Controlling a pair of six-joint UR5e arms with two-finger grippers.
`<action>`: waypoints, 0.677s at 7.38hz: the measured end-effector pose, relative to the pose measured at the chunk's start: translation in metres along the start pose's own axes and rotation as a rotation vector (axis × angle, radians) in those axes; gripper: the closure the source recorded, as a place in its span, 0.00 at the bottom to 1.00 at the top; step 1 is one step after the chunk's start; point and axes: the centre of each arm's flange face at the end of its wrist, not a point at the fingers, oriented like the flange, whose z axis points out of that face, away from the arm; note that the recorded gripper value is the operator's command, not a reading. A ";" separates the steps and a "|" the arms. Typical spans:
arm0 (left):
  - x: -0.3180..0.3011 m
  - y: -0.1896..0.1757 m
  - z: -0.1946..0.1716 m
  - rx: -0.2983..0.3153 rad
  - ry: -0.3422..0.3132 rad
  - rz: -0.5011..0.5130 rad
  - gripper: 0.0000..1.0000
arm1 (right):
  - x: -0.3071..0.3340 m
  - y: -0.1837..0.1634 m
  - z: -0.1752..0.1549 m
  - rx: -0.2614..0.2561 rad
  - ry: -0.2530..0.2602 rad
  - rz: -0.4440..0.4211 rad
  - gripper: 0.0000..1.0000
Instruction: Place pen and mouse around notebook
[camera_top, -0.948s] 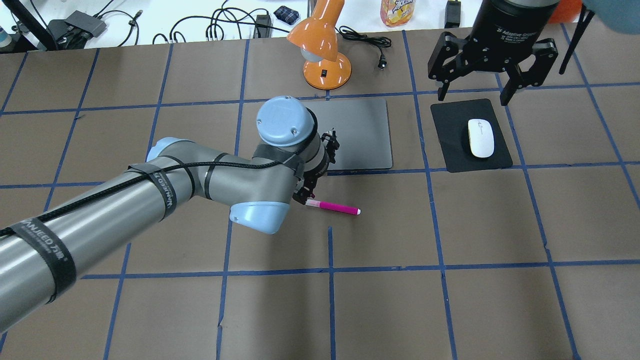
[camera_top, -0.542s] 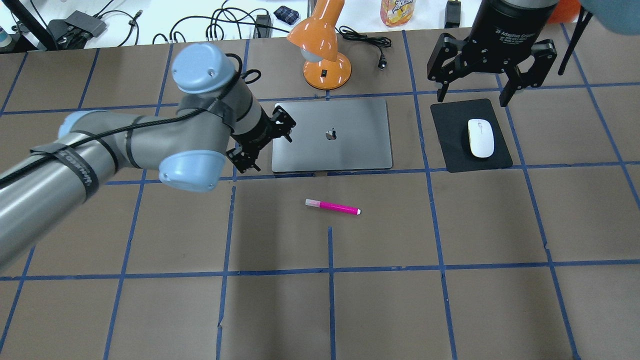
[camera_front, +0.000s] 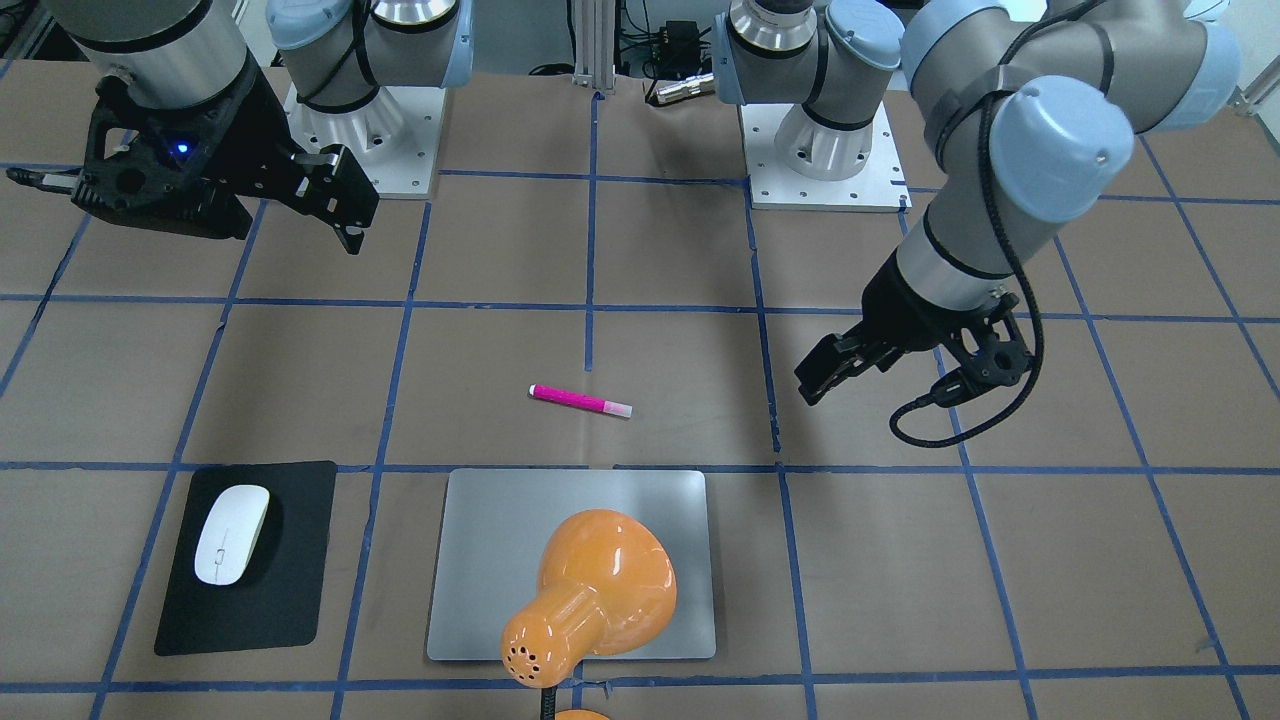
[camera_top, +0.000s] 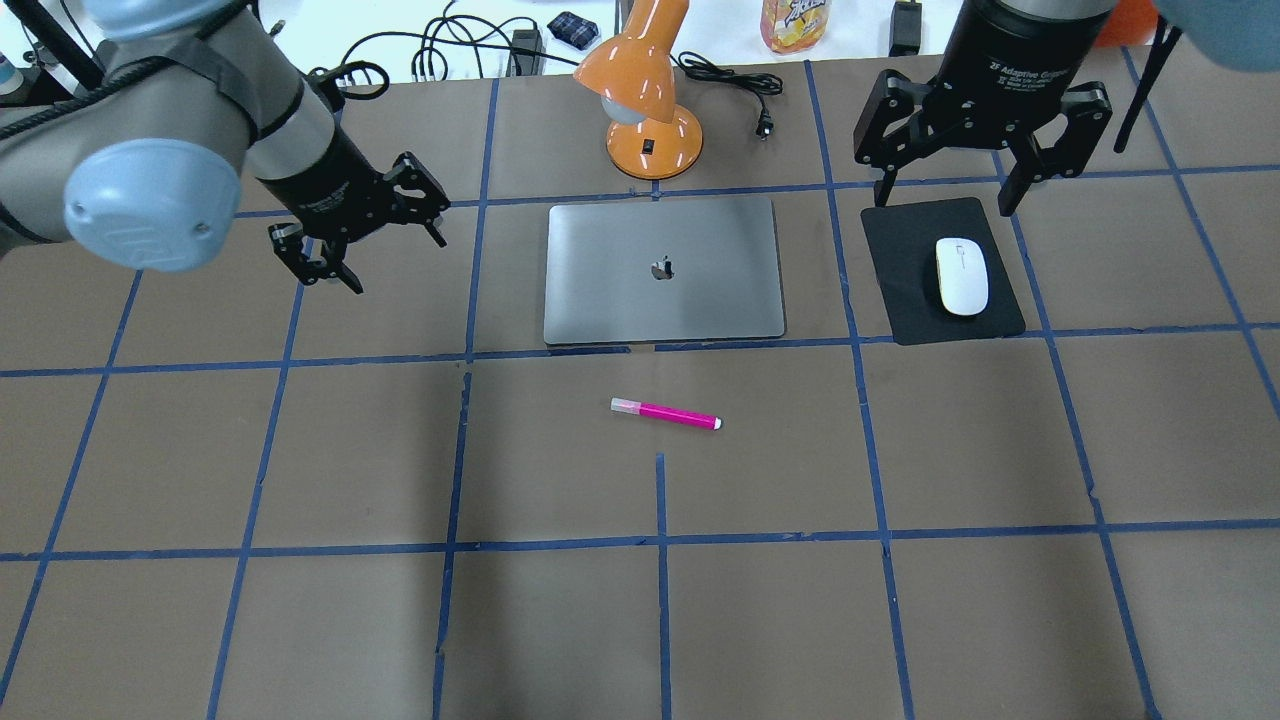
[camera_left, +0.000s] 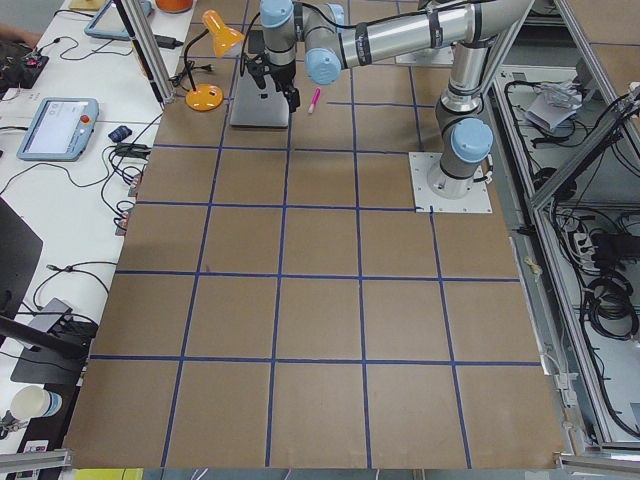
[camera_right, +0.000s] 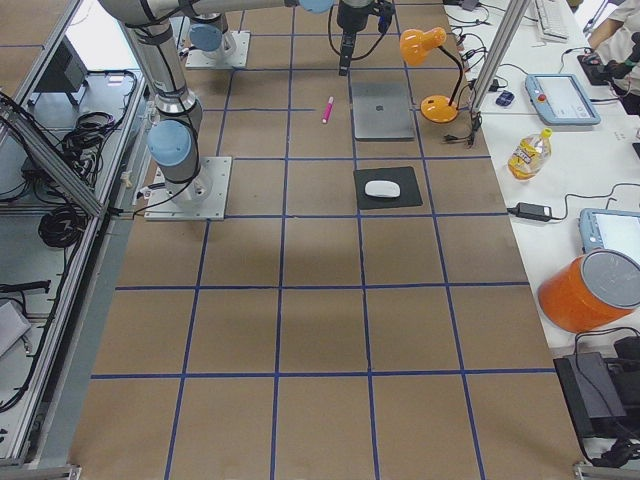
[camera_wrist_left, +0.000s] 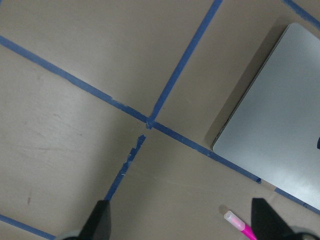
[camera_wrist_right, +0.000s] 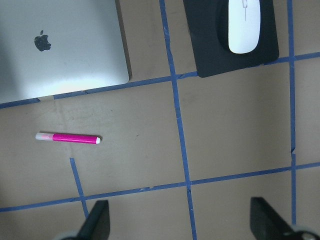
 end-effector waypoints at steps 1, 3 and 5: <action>-0.006 0.006 -0.018 0.011 -0.004 0.122 0.00 | 0.000 0.000 0.000 0.000 -0.001 0.000 0.00; -0.023 0.026 -0.048 0.024 -0.108 0.300 0.00 | 0.000 0.000 0.000 -0.001 -0.004 -0.003 0.00; -0.032 0.045 -0.063 0.020 -0.166 0.338 0.00 | 0.000 0.000 0.000 -0.001 -0.005 -0.005 0.00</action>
